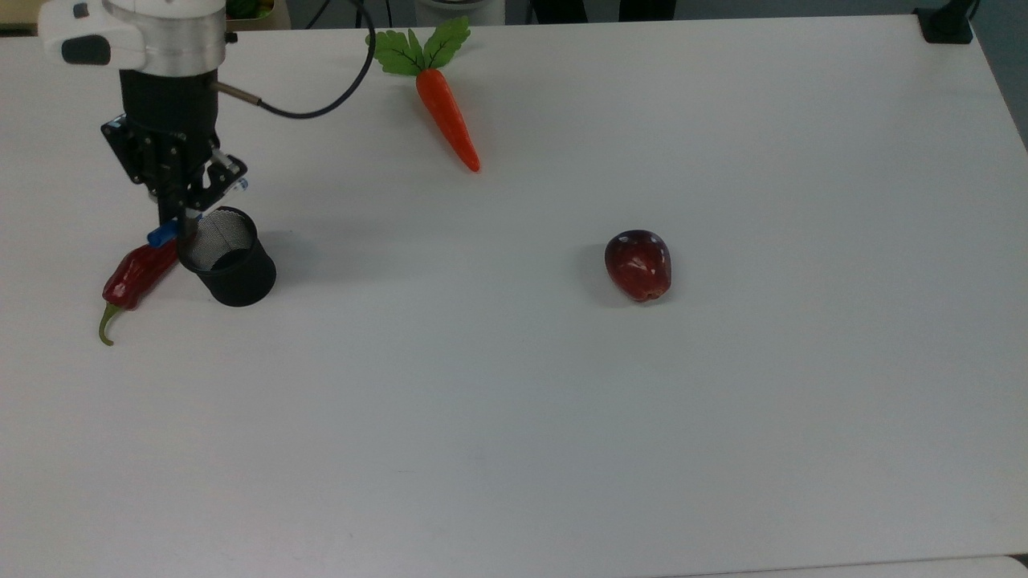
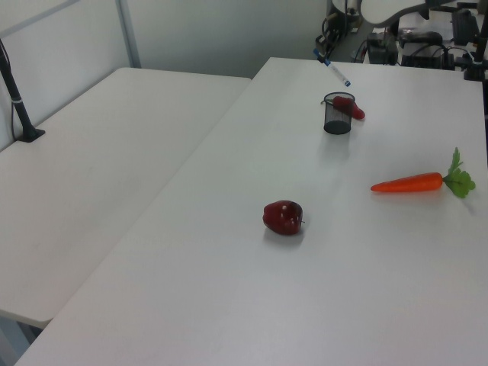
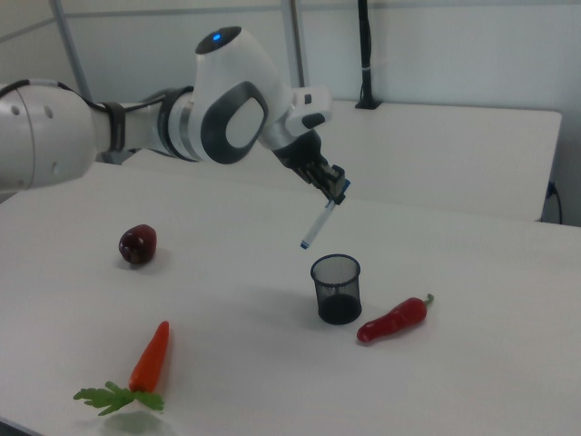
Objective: Place marker
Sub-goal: 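Lower the marker tip-first into the pen cup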
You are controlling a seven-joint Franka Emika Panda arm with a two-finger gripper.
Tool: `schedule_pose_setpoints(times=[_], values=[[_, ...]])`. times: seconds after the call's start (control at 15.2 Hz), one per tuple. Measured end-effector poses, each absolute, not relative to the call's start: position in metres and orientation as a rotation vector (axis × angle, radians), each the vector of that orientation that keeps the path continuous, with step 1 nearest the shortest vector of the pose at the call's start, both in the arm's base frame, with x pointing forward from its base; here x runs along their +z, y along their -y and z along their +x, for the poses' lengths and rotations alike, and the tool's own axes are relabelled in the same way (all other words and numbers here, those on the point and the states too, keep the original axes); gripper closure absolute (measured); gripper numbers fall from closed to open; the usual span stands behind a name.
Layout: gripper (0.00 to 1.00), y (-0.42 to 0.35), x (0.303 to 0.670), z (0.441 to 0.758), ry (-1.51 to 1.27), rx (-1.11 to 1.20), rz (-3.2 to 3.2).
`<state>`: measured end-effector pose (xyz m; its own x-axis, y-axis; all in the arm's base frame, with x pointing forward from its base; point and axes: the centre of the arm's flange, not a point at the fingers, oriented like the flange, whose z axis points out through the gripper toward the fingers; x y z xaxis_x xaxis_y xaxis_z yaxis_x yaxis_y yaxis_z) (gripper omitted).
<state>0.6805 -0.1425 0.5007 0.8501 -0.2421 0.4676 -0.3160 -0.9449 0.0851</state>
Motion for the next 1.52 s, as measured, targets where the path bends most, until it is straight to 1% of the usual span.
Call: schedule_pose_setpoints(times=[0.2,0.4,1.12,1.52], values=[[0.83,0.158,0.483,0.688,0.426,0.775,2.827],[0.83,0.164,0.47,0.688,0.396,0.835,2.796],[0.83,0.161,0.441,0.681,0.368,0.766,2.785],[0.83,0.16,0.437,0.679,0.369,0.755,2.789]])
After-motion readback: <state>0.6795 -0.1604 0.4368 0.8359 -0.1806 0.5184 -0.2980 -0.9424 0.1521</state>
